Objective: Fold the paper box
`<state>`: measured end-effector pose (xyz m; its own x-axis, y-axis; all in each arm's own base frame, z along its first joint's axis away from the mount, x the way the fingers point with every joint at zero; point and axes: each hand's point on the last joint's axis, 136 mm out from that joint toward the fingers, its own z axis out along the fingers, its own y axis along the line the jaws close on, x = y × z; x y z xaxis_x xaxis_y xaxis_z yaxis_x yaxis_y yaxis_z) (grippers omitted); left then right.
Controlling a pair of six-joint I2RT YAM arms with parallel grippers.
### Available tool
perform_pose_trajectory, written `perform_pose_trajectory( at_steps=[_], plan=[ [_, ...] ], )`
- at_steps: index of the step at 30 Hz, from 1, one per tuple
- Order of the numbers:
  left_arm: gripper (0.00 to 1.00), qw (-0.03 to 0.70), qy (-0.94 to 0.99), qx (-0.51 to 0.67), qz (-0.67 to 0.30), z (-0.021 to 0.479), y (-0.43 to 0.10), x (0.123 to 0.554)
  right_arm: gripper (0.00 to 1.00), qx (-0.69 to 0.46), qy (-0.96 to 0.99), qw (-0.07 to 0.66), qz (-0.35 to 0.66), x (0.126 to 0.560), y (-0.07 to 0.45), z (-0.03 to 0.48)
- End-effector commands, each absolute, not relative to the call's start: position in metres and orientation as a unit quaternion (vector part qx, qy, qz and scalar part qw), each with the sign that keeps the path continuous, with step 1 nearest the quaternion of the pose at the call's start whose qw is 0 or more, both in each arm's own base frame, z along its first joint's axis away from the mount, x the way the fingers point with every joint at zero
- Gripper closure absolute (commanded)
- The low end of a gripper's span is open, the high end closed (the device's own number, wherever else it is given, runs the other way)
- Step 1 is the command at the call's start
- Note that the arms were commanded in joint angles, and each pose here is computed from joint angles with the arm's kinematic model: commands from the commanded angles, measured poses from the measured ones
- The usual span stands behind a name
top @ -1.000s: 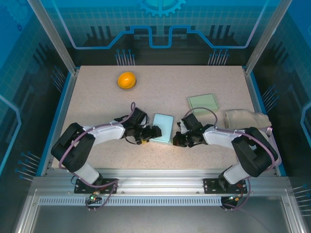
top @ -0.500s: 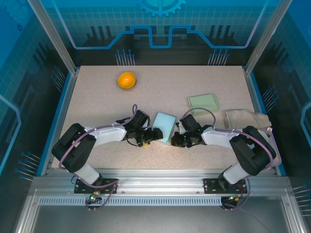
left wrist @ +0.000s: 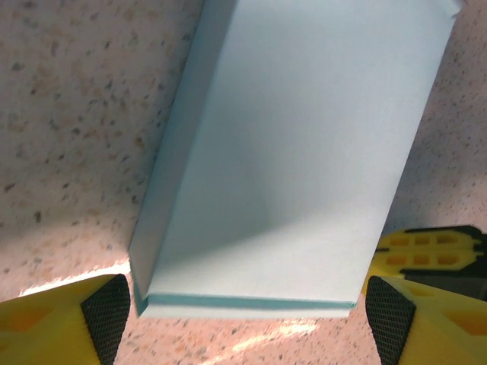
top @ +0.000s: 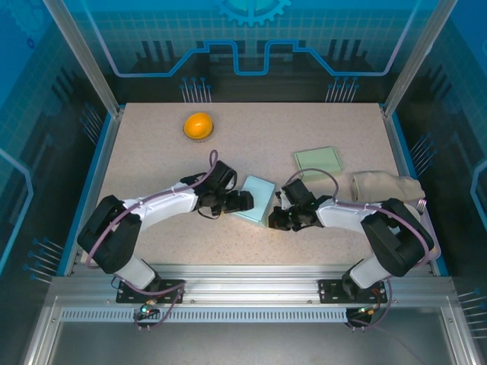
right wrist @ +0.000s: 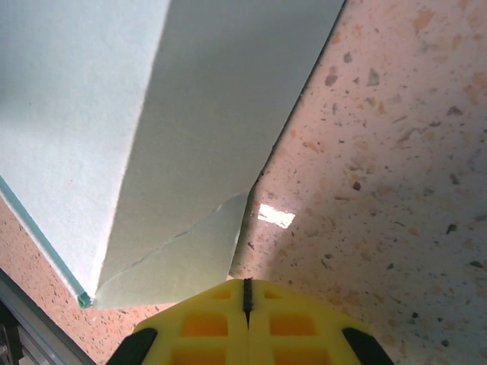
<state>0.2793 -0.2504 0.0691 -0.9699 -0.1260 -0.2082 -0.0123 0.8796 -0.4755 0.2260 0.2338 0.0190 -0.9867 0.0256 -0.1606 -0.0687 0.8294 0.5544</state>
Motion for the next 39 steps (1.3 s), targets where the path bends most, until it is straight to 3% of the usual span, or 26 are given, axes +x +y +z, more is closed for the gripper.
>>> perform_pose_trajectory(
  at_steps=[1,39],
  plan=[
    [0.16,0.109,0.968,-0.023,-0.225,0.059,-0.251,0.287,0.97,-0.014,0.954,0.082,0.288,0.221,0.232,0.020],
    [0.16,0.049,0.952,-0.049,-0.299,0.044,-0.284,0.261,0.97,0.002,0.945,0.076,0.319,0.217,0.248,0.015]
  ],
)
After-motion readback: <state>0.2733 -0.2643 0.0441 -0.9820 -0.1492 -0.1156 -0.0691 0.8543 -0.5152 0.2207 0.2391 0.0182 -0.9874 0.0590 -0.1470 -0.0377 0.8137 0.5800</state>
